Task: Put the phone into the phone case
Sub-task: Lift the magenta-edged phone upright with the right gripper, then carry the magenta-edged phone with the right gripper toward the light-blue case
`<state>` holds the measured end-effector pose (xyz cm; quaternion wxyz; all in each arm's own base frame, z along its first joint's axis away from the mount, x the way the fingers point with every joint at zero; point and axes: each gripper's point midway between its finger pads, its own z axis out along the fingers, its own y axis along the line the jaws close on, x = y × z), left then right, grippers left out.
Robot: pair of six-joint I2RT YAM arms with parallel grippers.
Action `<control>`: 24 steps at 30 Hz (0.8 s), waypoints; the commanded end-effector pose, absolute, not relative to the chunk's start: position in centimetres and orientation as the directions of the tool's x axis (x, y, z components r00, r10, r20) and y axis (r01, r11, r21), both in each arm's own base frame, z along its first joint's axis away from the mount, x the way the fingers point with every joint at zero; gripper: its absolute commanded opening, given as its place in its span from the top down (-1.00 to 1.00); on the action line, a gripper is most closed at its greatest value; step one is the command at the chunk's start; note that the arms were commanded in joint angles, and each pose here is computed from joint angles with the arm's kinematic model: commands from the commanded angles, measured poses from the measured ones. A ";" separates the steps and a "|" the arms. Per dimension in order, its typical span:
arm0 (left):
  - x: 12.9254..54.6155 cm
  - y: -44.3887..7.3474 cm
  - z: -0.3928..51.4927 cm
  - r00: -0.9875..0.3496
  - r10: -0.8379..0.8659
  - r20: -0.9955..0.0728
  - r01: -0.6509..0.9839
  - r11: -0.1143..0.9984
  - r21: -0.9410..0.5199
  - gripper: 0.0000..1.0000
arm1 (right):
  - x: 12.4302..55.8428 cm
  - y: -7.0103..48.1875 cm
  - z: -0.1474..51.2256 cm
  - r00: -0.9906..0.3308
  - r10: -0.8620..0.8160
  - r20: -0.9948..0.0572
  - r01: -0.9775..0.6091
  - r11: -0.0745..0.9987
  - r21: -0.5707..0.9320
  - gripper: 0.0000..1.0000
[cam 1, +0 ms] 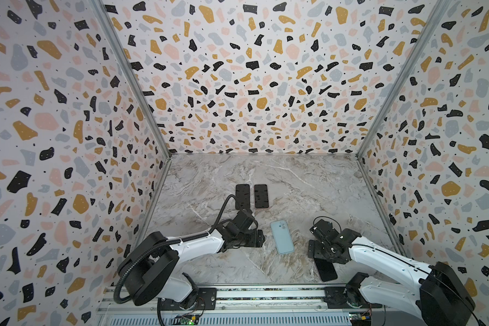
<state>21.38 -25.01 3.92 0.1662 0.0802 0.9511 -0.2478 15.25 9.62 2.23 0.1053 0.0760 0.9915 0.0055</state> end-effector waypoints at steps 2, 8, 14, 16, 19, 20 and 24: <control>21.5 -25.2 4.7 -0.922 0.062 -0.383 0.252 0.847 -0.468 -0.73 | 13.5 9.1 1.0 -0.973 0.189 -0.134 0.192 0.981 -0.009 -1.00; 21.5 -25.2 4.5 -0.921 0.067 -0.384 0.256 0.847 -0.466 -0.73 | 12.1 9.6 0.2 -0.980 0.169 -0.108 0.171 0.985 -0.013 -0.95; 21.5 -25.3 4.5 -0.921 0.072 -0.384 0.261 0.845 -0.467 -0.73 | 11.9 10.0 0.3 -0.985 0.120 -0.127 0.128 0.991 -0.050 -0.68; 21.6 -25.3 4.6 -0.920 0.071 -0.386 0.261 0.845 -0.467 -0.73 | 12.1 9.9 0.3 -0.983 0.117 -0.139 0.127 0.990 -0.062 -0.57; 21.6 -25.3 4.7 -0.920 0.070 -0.386 0.260 0.846 -0.466 -0.73 | 12.6 9.8 0.3 -0.981 0.112 -0.161 0.125 0.989 -0.075 -0.49; 21.6 -25.3 4.7 -0.920 0.069 -0.387 0.260 0.846 -0.466 -0.73 | 12.8 9.8 0.3 -0.980 0.108 -0.170 0.123 0.989 -0.079 -0.47; 21.7 -25.3 4.8 -0.919 0.068 -0.389 0.259 0.846 -0.465 -0.73 | 13.9 10.5 0.4 -0.977 0.084 -0.197 0.099 0.993 -0.069 -0.44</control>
